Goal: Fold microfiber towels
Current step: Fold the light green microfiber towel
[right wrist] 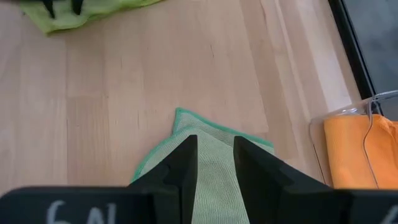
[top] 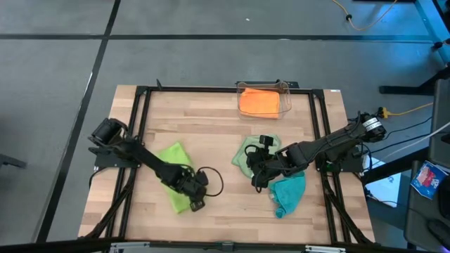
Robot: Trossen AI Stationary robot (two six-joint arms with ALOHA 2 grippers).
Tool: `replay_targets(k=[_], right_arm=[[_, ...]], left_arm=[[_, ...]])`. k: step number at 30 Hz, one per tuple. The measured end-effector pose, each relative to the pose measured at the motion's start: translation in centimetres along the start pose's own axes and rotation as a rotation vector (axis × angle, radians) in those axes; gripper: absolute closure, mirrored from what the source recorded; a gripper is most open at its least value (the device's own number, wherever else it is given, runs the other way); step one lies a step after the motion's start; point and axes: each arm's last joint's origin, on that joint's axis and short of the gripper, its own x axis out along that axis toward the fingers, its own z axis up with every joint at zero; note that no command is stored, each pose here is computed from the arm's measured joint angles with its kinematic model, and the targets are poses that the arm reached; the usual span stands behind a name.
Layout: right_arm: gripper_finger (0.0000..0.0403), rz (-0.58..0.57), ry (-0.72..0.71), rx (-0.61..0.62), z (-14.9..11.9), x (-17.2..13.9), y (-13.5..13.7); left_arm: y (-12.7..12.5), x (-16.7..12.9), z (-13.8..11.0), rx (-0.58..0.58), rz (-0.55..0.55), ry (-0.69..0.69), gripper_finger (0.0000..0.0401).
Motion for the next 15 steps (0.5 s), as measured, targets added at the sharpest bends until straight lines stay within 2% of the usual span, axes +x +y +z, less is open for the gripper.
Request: replay_targets(k=[2, 6, 10, 13, 15], right_arm=[[0.0296, 0.000, 0.000, 0.000, 0.0, 0.0, 0.0], [0.0296, 0.001, 0.002, 0.000, 0.0, 0.0, 0.0], [0.0296, 0.007, -0.011, 0.017, 0.1, 0.1, 0.1], [0.0296, 0.023, -0.051, 0.061, 0.6, 0.7, 0.7], [0.0296, 0.050, -0.054, 0.036, 0.8, 1.8, 1.5]], left_arm=[[-0.5, -1.0, 0.2, 0.004, -0.014, -0.046, 0.0274], [-2.3, -4.6, 0.1, 0.025, -0.130, -0.130, 0.0274], [-3.7, -7.1, -2.2, 0.042, -0.209, -0.125, 0.0274], [-4.3, -7.9, -4.9, 0.040, -0.186, -0.094, 0.0274], [-4.6, -8.0, -7.0, 0.045, -0.155, -0.074, 0.0274]])
